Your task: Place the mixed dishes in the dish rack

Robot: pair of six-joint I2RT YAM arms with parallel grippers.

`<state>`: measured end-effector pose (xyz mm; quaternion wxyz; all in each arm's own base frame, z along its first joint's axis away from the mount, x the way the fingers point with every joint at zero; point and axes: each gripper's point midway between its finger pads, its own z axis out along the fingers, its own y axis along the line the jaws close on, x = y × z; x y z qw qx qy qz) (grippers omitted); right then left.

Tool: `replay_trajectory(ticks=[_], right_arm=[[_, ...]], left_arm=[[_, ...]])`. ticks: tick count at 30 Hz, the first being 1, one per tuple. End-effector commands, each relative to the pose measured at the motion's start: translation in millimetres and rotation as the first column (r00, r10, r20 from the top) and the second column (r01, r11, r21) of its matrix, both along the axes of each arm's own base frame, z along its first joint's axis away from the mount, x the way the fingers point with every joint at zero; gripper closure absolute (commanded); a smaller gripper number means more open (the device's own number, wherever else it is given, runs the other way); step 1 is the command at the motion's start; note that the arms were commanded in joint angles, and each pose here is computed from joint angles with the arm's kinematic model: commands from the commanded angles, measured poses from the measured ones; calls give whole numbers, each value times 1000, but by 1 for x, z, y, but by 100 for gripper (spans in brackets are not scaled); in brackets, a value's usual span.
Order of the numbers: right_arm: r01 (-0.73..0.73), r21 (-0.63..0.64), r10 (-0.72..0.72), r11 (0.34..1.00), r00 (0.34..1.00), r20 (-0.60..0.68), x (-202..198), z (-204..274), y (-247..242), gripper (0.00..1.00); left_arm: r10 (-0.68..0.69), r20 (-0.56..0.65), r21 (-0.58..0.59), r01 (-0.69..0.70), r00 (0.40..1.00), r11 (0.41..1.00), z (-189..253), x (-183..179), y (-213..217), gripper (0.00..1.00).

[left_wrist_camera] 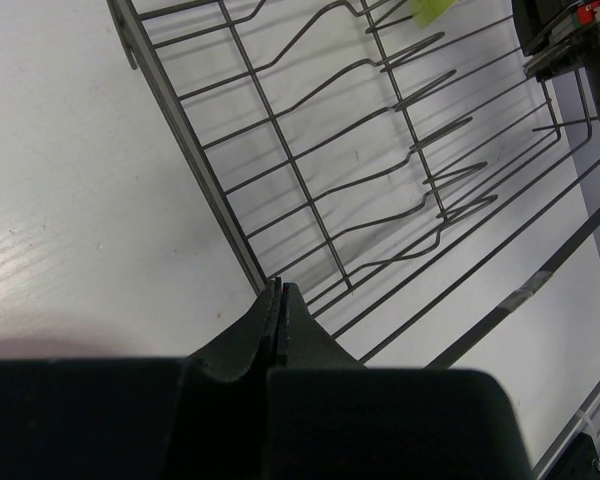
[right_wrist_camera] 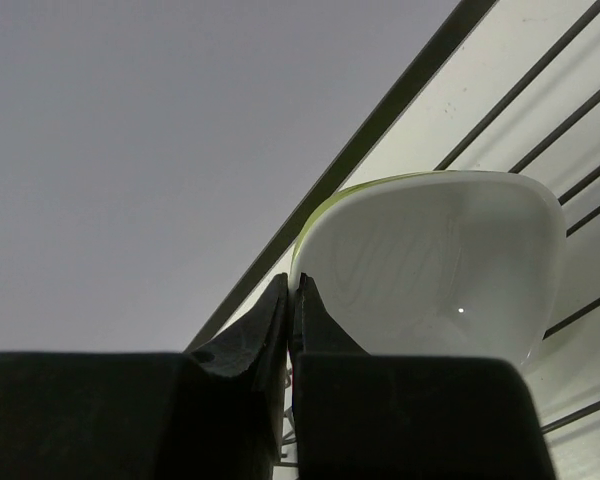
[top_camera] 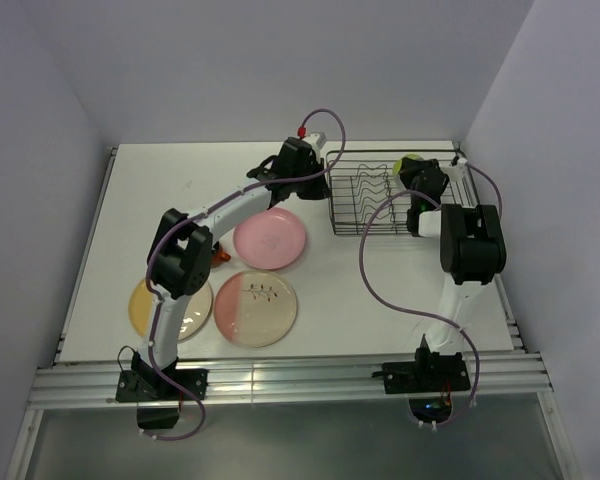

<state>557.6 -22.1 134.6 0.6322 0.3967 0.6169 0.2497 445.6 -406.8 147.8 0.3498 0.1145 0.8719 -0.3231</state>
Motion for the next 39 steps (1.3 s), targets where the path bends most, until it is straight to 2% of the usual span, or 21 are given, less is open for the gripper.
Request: replay_trajectory(ticks=[1,7,16,24,26,29,31,34,37,39], right_arm=[[17,1,-17,1000,996,86,15,32,0,100],[41,-11,-40,999,997,70,16,30,1,100],[103,17,-103,995,994,-32,-2,13,3,100],[137,53,-131,989,986,-104,-16,-1,23,100],[145,55,-138,988,984,-113,-17,-1,23,100],[165,56,-156,985,978,-138,-20,-3,25,100],[175,69,-163,982,975,-152,-22,-7,26,100],[194,77,-178,978,968,-179,-24,-17,27,100],[215,109,-192,971,962,-194,-26,-25,28,100],[257,121,-224,959,945,-237,-28,-33,25,100]], left_arm=[[-6,57,-31,7,998,999,24,10,-4,98],[-11,51,-30,13,999,999,20,12,-5,98],[-5,-8,2,5,1000,1000,-2,16,-8,100],[27,-19,3,-27,999,1000,-5,21,-1,73],[35,-25,21,-34,999,999,-10,21,2,68],[42,-40,33,-40,998,999,-17,22,5,67],[44,-52,42,-41,998,998,-23,22,6,67],[38,-53,38,-36,998,999,-24,23,6,73],[33,-64,47,-30,997,998,-34,22,5,81],[26,-68,51,-23,997,998,-35,22,5,91]])
